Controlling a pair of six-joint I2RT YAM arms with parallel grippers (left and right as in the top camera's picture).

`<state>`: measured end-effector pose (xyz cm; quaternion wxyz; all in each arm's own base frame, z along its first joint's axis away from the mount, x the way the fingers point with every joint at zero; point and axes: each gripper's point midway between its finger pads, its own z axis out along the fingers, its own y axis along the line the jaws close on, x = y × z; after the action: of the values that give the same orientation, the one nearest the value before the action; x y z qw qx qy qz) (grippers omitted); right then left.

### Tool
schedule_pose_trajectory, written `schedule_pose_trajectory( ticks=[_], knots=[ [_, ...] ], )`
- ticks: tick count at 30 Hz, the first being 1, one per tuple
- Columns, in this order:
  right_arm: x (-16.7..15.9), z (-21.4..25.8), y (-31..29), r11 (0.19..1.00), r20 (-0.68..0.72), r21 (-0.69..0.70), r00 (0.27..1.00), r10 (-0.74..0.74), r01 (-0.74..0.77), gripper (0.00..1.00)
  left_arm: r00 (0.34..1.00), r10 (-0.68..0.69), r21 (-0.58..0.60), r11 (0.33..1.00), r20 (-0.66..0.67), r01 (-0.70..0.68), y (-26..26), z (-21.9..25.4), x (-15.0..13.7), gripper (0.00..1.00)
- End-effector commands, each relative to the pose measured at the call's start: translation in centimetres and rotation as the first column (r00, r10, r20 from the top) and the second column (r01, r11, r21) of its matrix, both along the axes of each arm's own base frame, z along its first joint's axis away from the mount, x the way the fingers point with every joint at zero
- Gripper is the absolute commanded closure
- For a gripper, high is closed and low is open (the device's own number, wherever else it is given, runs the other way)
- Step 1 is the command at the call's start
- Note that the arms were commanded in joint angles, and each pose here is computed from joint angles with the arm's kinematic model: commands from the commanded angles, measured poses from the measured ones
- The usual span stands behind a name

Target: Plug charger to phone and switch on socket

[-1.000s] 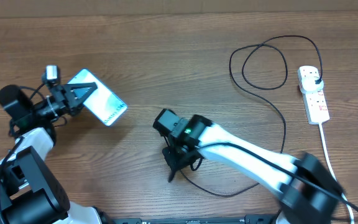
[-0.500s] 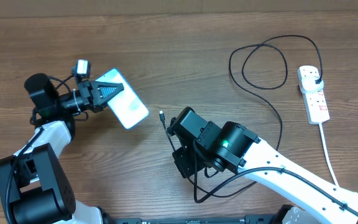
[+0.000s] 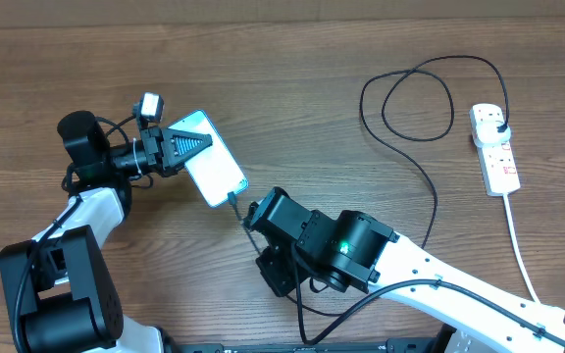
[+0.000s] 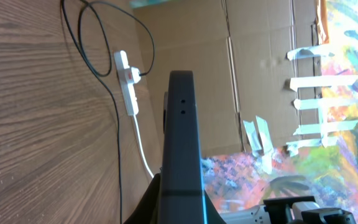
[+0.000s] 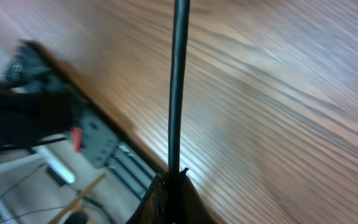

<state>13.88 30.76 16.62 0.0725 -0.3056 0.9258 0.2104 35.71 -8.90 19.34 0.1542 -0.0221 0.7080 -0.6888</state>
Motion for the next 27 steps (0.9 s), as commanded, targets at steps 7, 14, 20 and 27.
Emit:
schedule_pose_trajectory(
  ticks=[7,14,20,27],
  knots=[
    [-1.2,-8.8,-7.3,0.944,-0.006,-0.302,0.990,-0.142,0.133,0.96,0.998,0.010,0.011,1.000,0.069,-0.011,1.1,0.5,0.1,0.96],
    [-2.4,-10.5,-6.2,0.967,-0.081,-0.236,0.989,-0.123,0.100,0.92,0.997,0.014,0.011,1.000,0.070,-0.015,1.2,0.5,0.1,0.96],
    [-0.6,-10.3,-5.6,0.968,0.011,-0.209,0.991,-0.137,0.136,0.54,0.998,0.014,0.011,1.000,0.069,-0.014,1.2,0.5,0.1,0.96],
    [1.0,-10.5,-4.9,0.973,0.094,-0.194,0.990,-0.108,0.124,0.19,0.996,0.015,0.015,1.000,0.087,-0.016,1.2,0.5,0.1,0.96]
  ],
)
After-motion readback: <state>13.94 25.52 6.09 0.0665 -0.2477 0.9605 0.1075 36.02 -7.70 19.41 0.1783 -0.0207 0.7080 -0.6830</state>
